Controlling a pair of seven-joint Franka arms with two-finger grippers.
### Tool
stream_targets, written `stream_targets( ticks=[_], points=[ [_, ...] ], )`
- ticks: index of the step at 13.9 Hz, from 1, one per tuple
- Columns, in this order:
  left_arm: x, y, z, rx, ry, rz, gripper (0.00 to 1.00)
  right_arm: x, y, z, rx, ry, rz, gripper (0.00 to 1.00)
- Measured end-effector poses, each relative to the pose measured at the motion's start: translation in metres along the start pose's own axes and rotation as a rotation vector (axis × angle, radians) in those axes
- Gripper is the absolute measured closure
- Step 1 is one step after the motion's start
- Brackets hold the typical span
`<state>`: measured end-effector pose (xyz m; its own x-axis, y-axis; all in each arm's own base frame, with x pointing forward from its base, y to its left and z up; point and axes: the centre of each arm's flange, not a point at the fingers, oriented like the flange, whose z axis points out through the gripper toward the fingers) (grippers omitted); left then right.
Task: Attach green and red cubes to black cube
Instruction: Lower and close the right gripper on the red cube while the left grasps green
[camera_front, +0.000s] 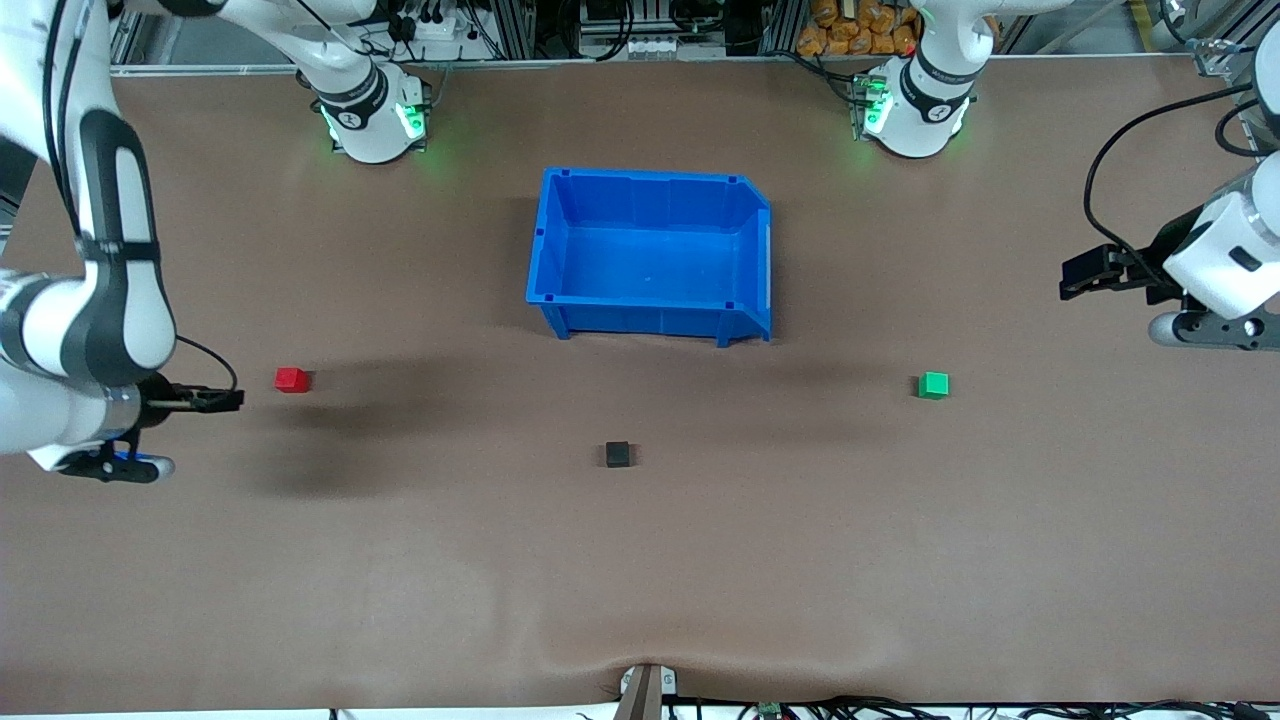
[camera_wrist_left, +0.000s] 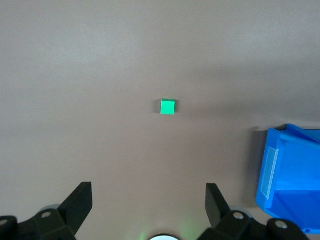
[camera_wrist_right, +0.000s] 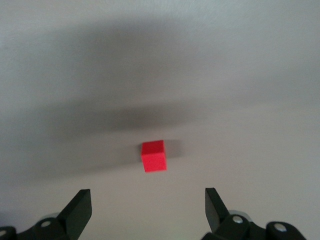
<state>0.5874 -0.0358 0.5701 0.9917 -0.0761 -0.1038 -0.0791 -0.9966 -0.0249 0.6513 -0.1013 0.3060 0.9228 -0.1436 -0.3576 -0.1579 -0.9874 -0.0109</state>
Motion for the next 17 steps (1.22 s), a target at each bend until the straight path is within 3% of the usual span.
stream_targets(
  ticks=[3, 8, 14, 15, 17],
  points=[
    [0.018, 0.0, 0.022, -0.002, 0.004, 0.001, 0.0, 0.01, 0.002, 0.032, 0.023, 0.01, 0.028, 0.0],
    [0.046, 0.003, 0.067, -0.006, -0.003, 0.008, 0.0, 0.01, -0.001, 0.084, 0.018, -0.052, 0.068, 0.0],
    [0.056, 0.013, 0.163, -0.01, 0.032, 0.025, 0.0, 0.006, -0.001, 0.133, 0.007, -0.052, 0.07, 0.0],
    [0.054, 0.015, 0.181, -0.011, 0.041, 0.028, 0.0, 0.005, -0.004, 0.14, 0.001, -0.057, 0.062, 0.07],
    [0.047, 0.019, 0.218, -0.013, 0.053, 0.033, 0.0, 0.005, -0.007, 0.15, -0.006, -0.072, 0.05, 0.33]
  ],
)
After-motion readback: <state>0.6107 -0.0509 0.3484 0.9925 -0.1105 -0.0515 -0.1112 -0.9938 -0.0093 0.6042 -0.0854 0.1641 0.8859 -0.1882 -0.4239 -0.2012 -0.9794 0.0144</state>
